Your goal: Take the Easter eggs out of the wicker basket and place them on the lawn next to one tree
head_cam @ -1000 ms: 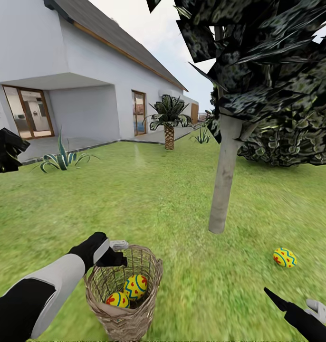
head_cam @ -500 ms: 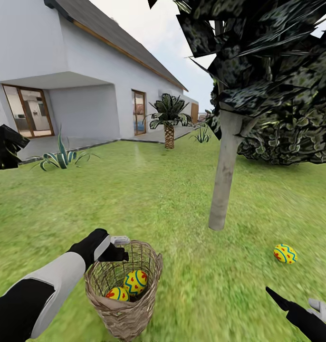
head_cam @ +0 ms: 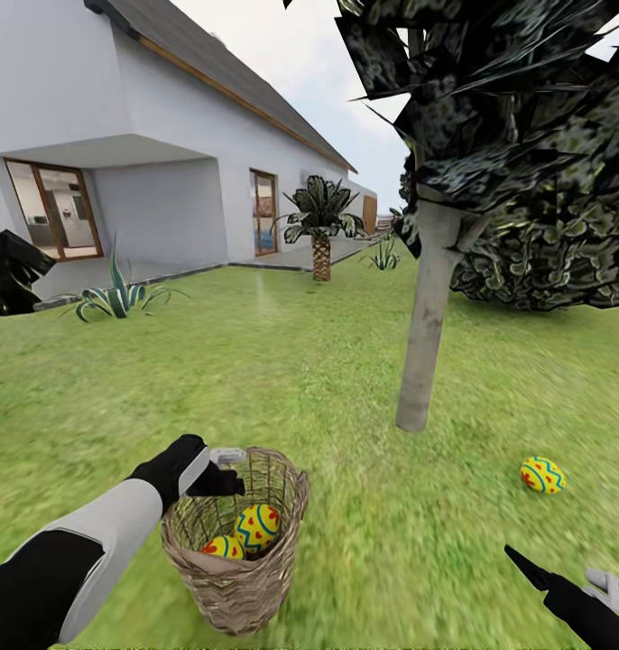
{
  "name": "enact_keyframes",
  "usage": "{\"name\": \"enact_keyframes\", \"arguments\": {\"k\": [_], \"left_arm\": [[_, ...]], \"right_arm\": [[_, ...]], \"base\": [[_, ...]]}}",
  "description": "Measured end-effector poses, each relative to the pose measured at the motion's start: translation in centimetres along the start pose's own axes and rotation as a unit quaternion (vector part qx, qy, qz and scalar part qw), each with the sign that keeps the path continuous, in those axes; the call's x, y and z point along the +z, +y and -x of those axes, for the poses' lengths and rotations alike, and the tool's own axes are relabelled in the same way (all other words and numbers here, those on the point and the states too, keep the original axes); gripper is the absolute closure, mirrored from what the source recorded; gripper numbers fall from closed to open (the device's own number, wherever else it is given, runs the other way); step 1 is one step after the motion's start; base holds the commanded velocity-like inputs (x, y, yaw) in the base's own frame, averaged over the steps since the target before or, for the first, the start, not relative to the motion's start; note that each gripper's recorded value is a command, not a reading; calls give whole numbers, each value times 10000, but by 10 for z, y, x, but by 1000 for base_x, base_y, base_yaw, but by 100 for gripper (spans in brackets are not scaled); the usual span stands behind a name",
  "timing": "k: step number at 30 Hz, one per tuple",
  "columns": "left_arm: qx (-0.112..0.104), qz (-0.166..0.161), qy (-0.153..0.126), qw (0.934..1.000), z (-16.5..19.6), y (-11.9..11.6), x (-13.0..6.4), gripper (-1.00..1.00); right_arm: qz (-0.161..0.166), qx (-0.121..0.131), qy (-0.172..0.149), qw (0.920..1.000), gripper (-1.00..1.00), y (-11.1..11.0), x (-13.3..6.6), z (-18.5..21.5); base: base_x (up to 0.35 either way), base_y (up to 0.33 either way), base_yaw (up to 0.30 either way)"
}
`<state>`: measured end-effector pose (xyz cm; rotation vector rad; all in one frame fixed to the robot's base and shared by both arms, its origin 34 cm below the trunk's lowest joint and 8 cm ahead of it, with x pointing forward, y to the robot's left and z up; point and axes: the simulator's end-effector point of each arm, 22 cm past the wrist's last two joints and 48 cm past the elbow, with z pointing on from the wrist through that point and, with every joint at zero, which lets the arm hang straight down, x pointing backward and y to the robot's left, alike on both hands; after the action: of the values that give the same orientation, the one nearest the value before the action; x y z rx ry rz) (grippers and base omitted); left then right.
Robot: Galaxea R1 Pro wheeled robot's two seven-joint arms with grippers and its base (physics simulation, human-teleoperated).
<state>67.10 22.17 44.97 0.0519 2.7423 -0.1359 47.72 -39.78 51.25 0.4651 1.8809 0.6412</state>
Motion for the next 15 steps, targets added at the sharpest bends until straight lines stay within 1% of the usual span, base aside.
{"name": "enact_keyframes", "arguments": {"k": [3, 15], "left_arm": [[1, 0, 11, 10000, -4, 1, 6, -100], [-20, -10, 247, 9997, -19, 3, 32, -100]], "right_arm": [[-9, 4, 15, 10000, -100, -4, 1, -5], [-158, 65, 195, 9997, -100, -17, 6, -19]], "base": [[0, 0, 0], [0, 0, 0]]}}
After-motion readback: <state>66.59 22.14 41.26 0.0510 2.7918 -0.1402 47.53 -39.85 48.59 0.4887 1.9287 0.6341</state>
